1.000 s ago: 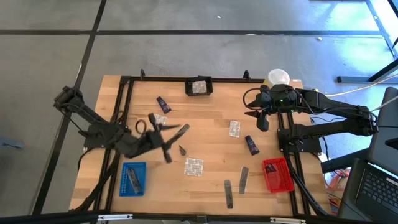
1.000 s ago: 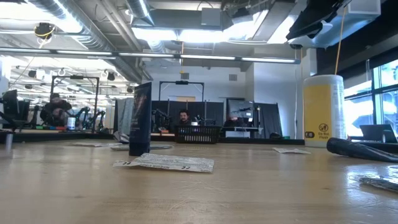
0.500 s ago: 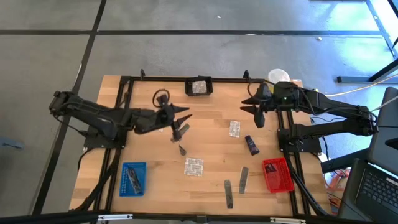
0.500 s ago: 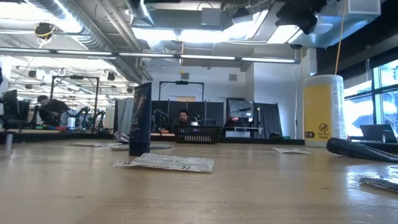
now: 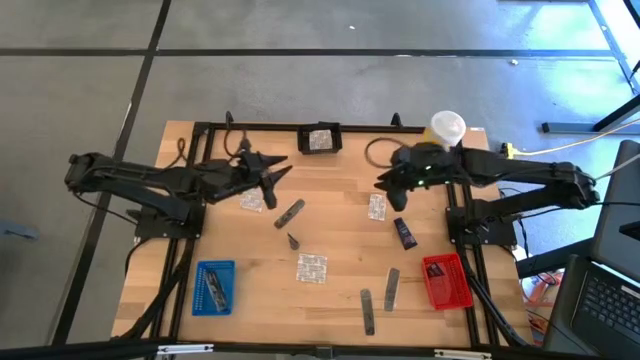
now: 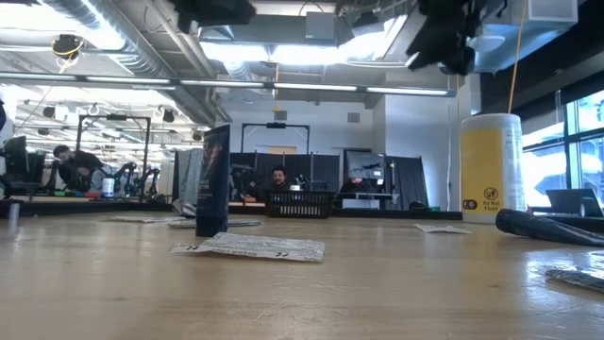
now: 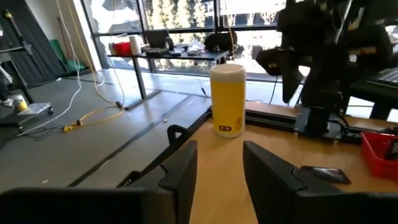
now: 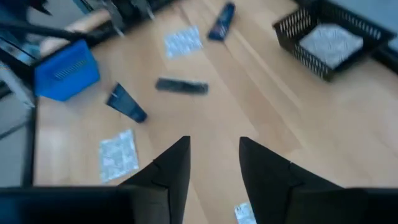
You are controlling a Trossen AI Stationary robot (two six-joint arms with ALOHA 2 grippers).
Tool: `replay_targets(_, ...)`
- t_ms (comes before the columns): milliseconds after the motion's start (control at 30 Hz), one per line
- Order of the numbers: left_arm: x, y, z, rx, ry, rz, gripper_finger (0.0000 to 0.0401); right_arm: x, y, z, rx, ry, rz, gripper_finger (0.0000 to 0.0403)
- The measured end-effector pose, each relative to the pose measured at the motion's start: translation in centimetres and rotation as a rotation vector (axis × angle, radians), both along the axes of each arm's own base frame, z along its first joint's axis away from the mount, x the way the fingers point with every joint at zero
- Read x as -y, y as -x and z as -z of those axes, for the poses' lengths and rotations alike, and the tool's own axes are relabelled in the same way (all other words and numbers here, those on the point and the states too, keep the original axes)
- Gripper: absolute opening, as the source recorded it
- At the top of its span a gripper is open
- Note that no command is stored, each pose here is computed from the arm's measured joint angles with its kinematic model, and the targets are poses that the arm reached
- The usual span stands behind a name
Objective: Pick & Place Travel size toiletries
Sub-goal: Put the blue shave butter into the red bin
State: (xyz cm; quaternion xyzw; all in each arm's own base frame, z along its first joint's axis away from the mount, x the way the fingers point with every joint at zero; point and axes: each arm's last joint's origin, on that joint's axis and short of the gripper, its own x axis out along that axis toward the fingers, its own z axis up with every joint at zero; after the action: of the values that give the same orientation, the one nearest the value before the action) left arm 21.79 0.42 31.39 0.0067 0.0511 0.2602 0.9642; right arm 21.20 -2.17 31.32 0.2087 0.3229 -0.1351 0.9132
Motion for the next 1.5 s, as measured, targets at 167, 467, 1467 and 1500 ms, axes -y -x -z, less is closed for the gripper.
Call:
replay_targets(167,-0.2,2.3,0.2,-0.003,0.000,-0.008,0.0124,-0.6,-0.6,2.2,-0.185,0.012,0.064,0.0106)
replay_targets(467,-0.3,3.6,0.3,0.001,0.000,-0.008,0.0124,-1.9,-0.2,4.2,-0.394,-0.044,0.198,0.0066)
replay_targets(1467,-0.3,3.6,0.3,0.000,0.000,-0.008,0.0124,-7.7,-1.0,9.6,-0.700,0.073,0.396,0.0170)
replay_targets(1500,-0.3,3.6,0.3,0.000,0.000,-0.008,0.0125,-7.7,-1.2,9.9,-0.712,0.085,0.399,0.0177)
